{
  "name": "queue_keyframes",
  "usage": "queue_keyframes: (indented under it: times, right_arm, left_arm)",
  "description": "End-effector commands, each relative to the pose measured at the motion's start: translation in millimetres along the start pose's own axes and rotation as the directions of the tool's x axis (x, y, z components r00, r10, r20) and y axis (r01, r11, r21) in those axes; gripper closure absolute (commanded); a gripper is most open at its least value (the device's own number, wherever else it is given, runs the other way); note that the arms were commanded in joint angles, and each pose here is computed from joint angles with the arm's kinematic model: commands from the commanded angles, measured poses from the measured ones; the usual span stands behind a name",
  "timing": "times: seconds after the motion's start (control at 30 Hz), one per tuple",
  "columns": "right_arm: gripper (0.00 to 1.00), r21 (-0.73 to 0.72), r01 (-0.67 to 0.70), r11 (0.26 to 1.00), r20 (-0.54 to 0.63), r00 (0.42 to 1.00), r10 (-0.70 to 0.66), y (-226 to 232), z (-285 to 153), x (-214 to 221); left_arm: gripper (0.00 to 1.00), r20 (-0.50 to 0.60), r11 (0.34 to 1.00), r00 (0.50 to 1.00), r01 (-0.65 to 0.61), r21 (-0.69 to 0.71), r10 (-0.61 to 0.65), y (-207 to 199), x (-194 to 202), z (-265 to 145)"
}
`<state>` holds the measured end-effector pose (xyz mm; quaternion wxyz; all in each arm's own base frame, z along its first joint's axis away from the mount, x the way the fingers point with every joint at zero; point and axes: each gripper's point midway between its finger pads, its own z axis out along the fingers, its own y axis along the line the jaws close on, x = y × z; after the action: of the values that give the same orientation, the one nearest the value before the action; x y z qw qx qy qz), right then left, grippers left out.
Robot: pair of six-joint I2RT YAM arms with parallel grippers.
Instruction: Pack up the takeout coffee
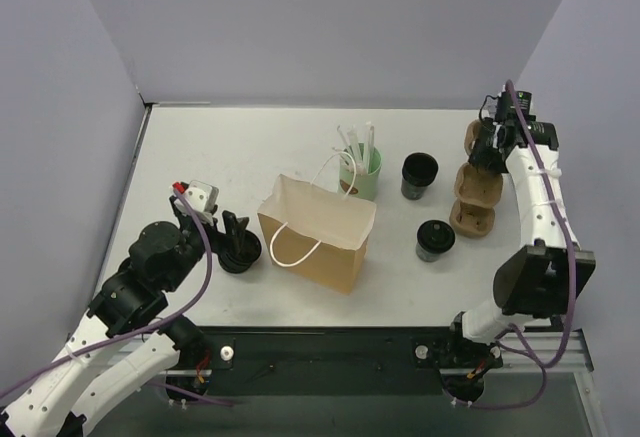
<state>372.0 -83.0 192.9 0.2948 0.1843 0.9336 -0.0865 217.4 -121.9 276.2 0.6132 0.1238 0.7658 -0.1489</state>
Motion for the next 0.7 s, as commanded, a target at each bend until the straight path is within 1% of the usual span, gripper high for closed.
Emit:
queue_keyframes:
  times: [0.0,0.03,0.07,0.1,0.13,0.17,0.2,0.23,0.27,0.3,0.37,0.4,0.43,0.5,0.53,0.6,0.67]
  right_arm:
    - [0.71,-0.154,0.101,0.983,0.194,0.979,-0.070,44.6,-97.9,-23.1]
    - [0.71,-0.212,0.139,0.967,0.227,0.970,-0.090,59.7,-114.8,-23.6]
    - [0.71,-0.310,0.199,0.930,0.296,0.949,-0.104,83.8,-148.7,-25.0]
    - [0.71,-0.356,0.232,0.905,0.329,0.938,-0.111,96.0,-165.3,-23.8]
    - [0.72,-0.407,0.293,0.865,0.380,0.916,-0.131,111.2,-184.1,-23.5]
    - [0.72,-0.452,0.350,0.820,0.440,0.888,-0.137,123.7,-209.5,-20.8]
    - [0.72,-0.513,0.415,0.751,0.479,0.865,-0.151,145.9,-230.8,-11.4]
    - [0.72,-0.556,0.448,0.700,0.522,0.843,-0.125,159.8,-248.3,-12.1]
    - [0.74,-0.604,0.467,0.646,0.542,0.835,-0.097,167.8,-267.4,-6.9]
    - [0.75,-0.635,0.499,0.589,0.556,0.825,-0.100,182.4,-279.6,3.4]
    - [0.76,-0.665,0.547,0.508,0.602,0.796,-0.070,197.5,-302.4,6.7]
    - [0.76,-0.674,0.579,0.459,0.615,0.784,-0.085,209.3,-311.0,18.2]
    - [0.77,-0.673,0.606,0.425,0.639,0.765,-0.080,216.1,-319.5,20.1]
    - [0.77,-0.645,0.674,0.360,0.688,0.717,-0.109,228.5,-328.0,29.7]
    - [0.77,-0.633,0.713,0.302,0.715,0.688,-0.125,239.4,-336.4,43.0]
    - [0.76,-0.603,0.754,0.260,0.747,0.648,-0.149,248.9,-338.4,51.3]
    - [0.76,-0.608,0.764,0.216,0.746,0.643,-0.174,261.2,-337.2,61.8]
  left_arm:
    - [0.20,0.059,0.996,0.997,0.033,0.087,-0.039,-17.0,-34.9,-6.7]
    - [0.20,0.053,0.994,0.997,0.055,0.099,-0.060,-20.2,-39.3,-8.1]
    - [0.20,0.034,0.992,0.997,0.067,0.102,-0.071,-21.8,-41.0,-9.4]
    - [0.21,0.031,0.990,0.996,0.074,0.116,-0.078,-26.2,-50.2,-8.5]
    - [0.21,0.023,0.986,0.996,0.081,0.143,-0.085,-31.9,-54.3,-9.2]
    - [0.22,0.004,0.987,0.996,0.086,0.139,-0.087,-32.5,-54.3,-8.5]
    - [0.22,-0.030,0.989,0.996,0.090,0.118,-0.087,-31.8,-51.2,-1.3]
    - [0.22,-0.018,0.990,0.995,0.102,0.097,-0.100,-29.4,-64.8,-3.1]
    - [0.23,-0.076,0.993,0.994,0.089,0.083,-0.083,-30.1,-55.8,4.5]
    - [0.25,-0.084,0.993,0.993,0.085,0.086,-0.078,-31.5,-58.3,6.0]
    - [0.26,-0.104,0.991,0.992,0.089,0.103,-0.078,-37.5,-61.4,11.2]
    - [0.26,-0.112,0.991,0.991,0.088,0.105,-0.076,-38.5,-60.3,13.6]
    - [0.26,-0.121,0.990,0.989,0.094,0.102,-0.082,-39.4,-59.3,16.2]
    - [0.29,-0.147,0.989,0.986,0.095,0.109,-0.079,-43.2,-55.7,22.1]
    - [0.30,-0.156,0.988,0.984,0.104,0.112,-0.086,-44.8,-53.5,23.6]
    - [0.33,-0.170,0.987,0.981,0.112,0.112,-0.092,-46.5,-46.3,29.3]
    - [0.35,-0.173,0.986,0.979,0.124,0.110,-0.104,-47.6,-42.1,33.8]
